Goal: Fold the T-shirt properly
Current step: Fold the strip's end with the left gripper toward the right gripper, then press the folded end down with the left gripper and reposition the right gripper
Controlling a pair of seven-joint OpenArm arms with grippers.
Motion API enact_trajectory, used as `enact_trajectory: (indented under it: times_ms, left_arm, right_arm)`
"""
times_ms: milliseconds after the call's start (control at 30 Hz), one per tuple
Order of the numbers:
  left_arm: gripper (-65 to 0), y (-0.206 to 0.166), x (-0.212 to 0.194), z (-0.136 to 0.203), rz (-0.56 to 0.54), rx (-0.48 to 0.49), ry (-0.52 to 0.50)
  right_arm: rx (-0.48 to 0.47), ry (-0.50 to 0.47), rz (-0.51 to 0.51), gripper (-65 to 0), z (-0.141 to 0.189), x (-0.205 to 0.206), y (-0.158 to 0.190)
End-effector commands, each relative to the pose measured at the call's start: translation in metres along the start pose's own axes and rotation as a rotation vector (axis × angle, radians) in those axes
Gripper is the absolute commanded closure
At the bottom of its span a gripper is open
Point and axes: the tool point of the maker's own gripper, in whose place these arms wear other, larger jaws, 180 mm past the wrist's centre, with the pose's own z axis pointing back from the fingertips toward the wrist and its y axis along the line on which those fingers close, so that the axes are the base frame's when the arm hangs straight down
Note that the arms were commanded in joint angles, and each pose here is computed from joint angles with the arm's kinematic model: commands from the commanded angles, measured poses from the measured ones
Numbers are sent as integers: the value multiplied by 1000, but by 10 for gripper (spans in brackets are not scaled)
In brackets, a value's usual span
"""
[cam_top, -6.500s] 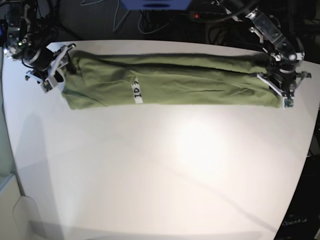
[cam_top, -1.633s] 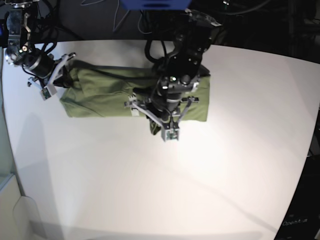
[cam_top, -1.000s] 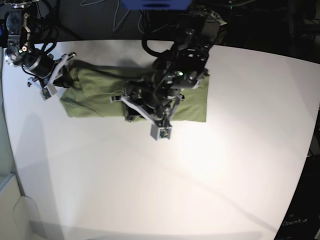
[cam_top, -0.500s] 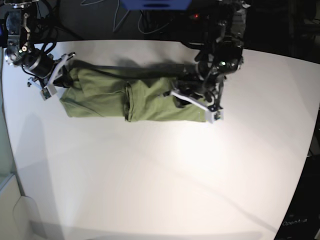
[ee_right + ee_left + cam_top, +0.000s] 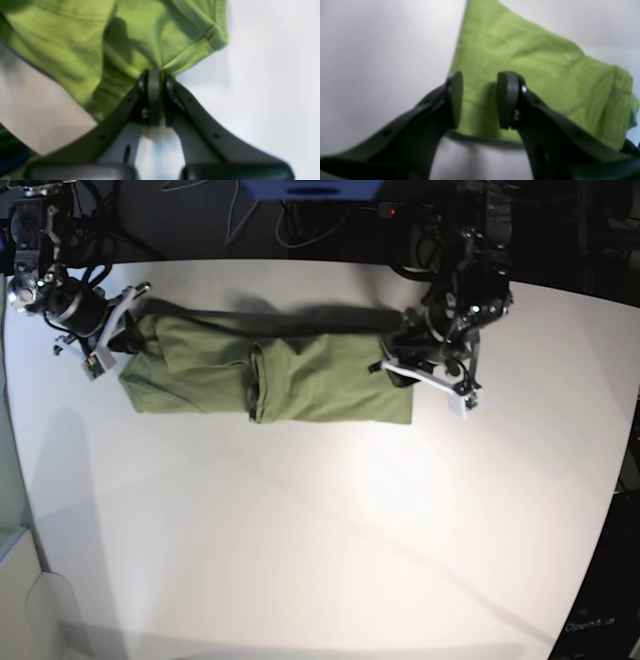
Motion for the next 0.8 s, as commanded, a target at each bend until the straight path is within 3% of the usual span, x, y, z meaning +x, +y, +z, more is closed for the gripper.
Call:
enact_trajectory:
  times_ms: [0,300,533,767]
  left_arm:
    - [-226,0,8,2,4,-8,-28]
    - [-226,30,-17,-29,-24,39,4]
    - [-226,45,-35,-43,-27,69,38]
    - [-226,47,-39,-42,-26,73,45]
  right_arm:
    - [-14,-27,33,-15,7,11,-7]
    - [-23,-51,107,-15,18,32,-4]
    - [-69,-51,225,-16,39,64,-4]
    - [-181,27,204,-17,61,61,-28]
